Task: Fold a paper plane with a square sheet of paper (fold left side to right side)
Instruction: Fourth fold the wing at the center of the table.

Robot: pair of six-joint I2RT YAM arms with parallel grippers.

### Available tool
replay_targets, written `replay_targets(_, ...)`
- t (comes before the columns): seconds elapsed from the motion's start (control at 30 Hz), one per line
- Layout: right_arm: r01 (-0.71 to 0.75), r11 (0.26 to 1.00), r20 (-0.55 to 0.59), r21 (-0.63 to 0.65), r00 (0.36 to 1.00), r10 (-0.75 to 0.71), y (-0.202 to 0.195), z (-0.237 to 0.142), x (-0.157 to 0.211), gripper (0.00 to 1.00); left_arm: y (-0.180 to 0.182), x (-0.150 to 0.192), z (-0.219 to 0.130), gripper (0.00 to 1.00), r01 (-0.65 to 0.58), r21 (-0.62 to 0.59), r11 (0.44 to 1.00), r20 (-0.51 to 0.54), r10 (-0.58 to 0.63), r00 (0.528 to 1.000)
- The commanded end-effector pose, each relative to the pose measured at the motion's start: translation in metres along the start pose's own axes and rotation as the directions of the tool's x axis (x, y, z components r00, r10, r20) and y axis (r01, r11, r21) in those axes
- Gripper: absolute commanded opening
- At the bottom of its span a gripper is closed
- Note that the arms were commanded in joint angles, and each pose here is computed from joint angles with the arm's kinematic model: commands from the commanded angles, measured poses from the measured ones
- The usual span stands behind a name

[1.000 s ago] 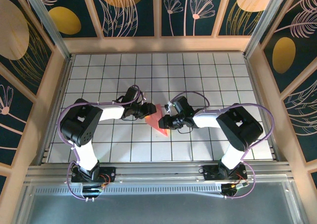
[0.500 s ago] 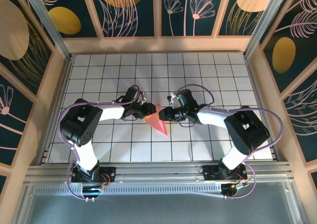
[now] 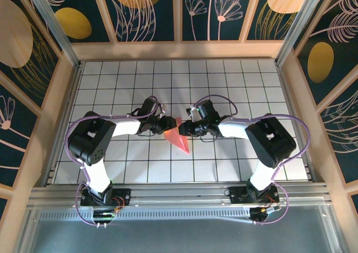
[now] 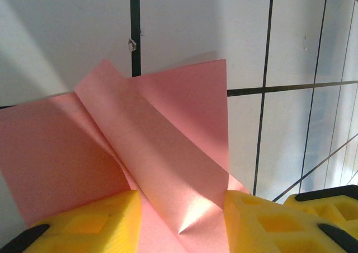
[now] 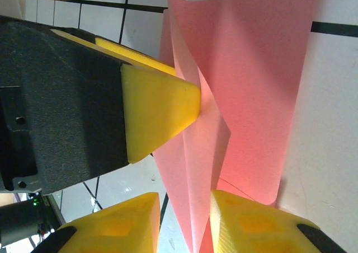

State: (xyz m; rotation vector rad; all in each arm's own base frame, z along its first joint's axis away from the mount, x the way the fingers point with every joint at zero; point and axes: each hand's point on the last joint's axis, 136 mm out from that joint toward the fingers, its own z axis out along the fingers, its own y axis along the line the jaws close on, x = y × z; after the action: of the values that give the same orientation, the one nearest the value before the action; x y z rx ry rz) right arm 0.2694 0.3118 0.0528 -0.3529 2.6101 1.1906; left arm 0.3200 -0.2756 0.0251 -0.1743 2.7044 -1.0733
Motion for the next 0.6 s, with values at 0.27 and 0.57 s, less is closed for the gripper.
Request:
replay_targets(0.27, 0.019, 0.998, 0.023, 0.066, 1.000, -0.021, -0.0100, -0.0014, -0.0081, 0.37, 0.0219, 0.0051, 0.0038, 0.43, 0.015, -0.084, 0.996, -0.006, -0.016, 1.000)
replay_targets(0.57, 0.012, 0.999, 0.007, 0.044, 1.000, -0.012, -0.0088, 0.0028, -0.0051, 0.24, 0.0220, 0.0050, 0.0037, 0.43, 0.017, -0.084, 0.996, -0.005, -0.017, 1.000)
